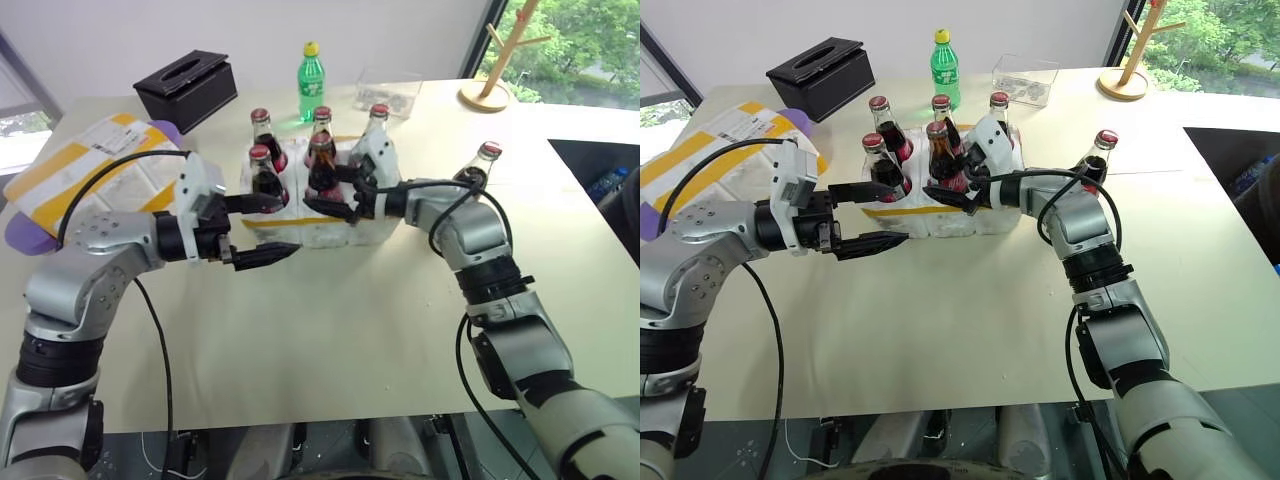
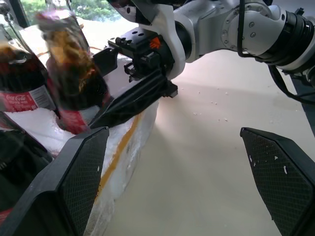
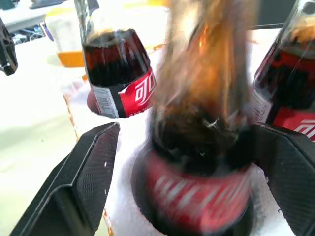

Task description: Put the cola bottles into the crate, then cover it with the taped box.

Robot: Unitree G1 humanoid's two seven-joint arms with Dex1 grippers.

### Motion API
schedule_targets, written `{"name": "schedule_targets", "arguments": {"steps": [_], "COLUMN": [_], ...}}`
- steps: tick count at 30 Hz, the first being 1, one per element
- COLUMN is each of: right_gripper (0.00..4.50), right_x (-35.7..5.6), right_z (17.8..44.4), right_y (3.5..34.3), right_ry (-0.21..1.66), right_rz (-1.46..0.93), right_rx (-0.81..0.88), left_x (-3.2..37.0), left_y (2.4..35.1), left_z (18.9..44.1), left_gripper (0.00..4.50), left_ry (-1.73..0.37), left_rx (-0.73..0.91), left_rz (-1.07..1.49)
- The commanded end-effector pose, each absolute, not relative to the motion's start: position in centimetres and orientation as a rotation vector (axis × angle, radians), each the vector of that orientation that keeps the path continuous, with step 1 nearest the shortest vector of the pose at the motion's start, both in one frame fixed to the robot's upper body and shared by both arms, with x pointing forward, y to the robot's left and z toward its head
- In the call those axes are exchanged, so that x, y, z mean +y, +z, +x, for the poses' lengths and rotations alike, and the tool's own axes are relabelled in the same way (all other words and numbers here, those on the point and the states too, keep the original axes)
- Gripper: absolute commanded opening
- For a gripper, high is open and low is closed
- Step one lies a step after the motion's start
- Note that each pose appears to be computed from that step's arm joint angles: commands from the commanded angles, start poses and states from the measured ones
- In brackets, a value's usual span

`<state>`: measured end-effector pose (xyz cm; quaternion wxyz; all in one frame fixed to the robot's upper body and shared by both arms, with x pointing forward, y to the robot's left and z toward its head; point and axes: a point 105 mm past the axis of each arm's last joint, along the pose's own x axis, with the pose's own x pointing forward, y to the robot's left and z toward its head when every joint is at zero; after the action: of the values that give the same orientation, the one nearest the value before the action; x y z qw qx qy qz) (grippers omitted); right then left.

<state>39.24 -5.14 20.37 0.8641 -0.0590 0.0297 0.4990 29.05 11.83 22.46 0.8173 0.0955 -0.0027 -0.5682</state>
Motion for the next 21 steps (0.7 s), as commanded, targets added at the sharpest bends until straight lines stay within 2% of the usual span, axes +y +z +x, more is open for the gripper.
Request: {"name": "schedule_targets", "arguments": {"steps": [1,5,8,18,21], "right_gripper": [4.47,4.47,4.47,4.47,4.47], "right_x": [-6.8,-9.0,-11.4,-19.2,-23.8], "right_z": [38.2,36.3,34.0,28.4,27.2], "right_y": [24.3,26.2,26.3,21.7,20.2], "right_ry": [1.026,0.973,0.901,0.527,0.313], "right_rz": [-0.041,0.015,0.015,0.027,0.024], "right_rx": [-0.073,-0.13,-0.133,0.031,0.069], "left_x": [11.4,10.9,10.3,8.3,7.8], "left_y": [23.7,23.6,23.5,23.5,23.4], "left_z": [28.8,28.8,29.1,30.5,30.4], "left_gripper": [4.5,4.5,4.5,4.5,4.5], "left_ry": [-1.24,-1.268,-1.3,-1.375,-1.407], "left_rx": [-0.057,-0.053,-0.055,-0.075,-0.074], "left_rz": [0.218,0.21,0.199,0.175,0.177]}}
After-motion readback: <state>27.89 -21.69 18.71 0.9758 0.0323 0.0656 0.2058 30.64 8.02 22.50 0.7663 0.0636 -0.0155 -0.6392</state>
